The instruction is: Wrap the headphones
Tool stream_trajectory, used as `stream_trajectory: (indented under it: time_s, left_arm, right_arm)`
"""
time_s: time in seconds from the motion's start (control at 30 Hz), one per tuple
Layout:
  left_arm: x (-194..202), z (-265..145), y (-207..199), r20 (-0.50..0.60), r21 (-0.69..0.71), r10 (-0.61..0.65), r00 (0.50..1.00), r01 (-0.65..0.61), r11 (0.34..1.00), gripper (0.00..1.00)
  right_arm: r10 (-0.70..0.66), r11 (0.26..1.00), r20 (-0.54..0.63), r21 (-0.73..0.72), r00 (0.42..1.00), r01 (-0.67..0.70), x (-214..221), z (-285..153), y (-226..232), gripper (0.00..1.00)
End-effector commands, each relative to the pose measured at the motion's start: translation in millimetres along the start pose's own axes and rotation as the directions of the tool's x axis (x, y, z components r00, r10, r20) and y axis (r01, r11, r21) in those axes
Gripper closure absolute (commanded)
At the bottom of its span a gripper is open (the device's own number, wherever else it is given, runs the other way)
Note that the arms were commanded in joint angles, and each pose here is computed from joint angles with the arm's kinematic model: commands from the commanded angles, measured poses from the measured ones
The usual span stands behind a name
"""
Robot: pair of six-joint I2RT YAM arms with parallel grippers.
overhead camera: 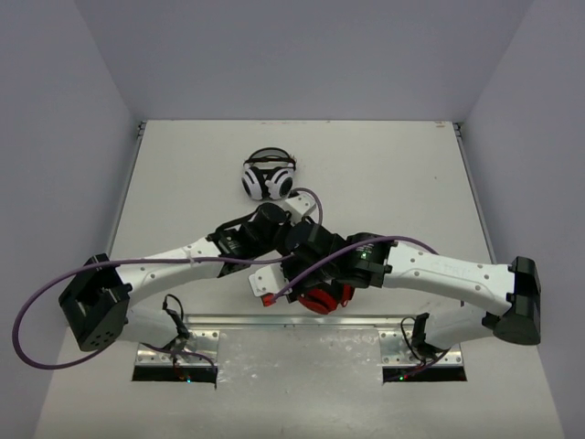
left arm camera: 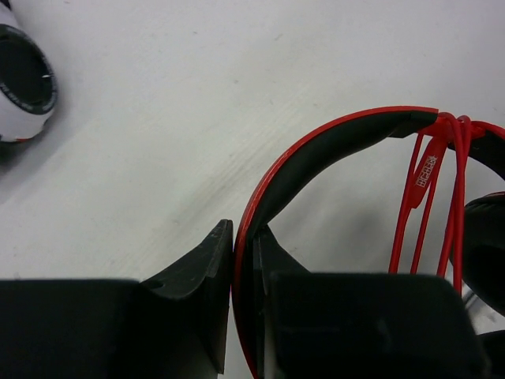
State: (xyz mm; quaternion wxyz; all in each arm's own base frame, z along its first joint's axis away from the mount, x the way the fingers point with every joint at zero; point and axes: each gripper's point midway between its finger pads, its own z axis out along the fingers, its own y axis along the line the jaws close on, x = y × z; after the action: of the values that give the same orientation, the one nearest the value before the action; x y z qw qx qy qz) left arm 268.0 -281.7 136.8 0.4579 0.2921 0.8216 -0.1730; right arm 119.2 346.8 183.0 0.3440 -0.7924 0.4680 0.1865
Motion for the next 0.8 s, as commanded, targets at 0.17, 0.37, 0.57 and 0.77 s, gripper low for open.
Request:
stream_trajectory:
  time_s: [0.17,0.37,0.57,0.77]
  left_arm:
    - [-22,-6,-49,0.083,0.229,0.062,0.995,-0.08,0.97,1.0]
    - [-28,-11,-46,0.101,0.207,0.056,0.993,-0.076,0.975,0.99]
    - [-41,-21,-44,0.146,0.198,0.045,0.988,-0.074,0.977,0.99]
    - [-48,-27,-46,0.17,0.207,0.034,0.985,-0.07,0.976,0.99]
  right_arm:
    - [-0.082,0.991,0.066,0.114,0.994,0.074,-33,-19,-28,0.99]
    - [-0.066,0.99,0.078,0.13,0.995,0.056,-34,-20,-29,0.99]
    - [-0.045,0.992,0.094,0.123,0.995,0.033,-33,-18,-25,0.99]
    - [-0.03,0.991,0.101,0.132,0.994,0.016,-33,-14,-27,0.99]
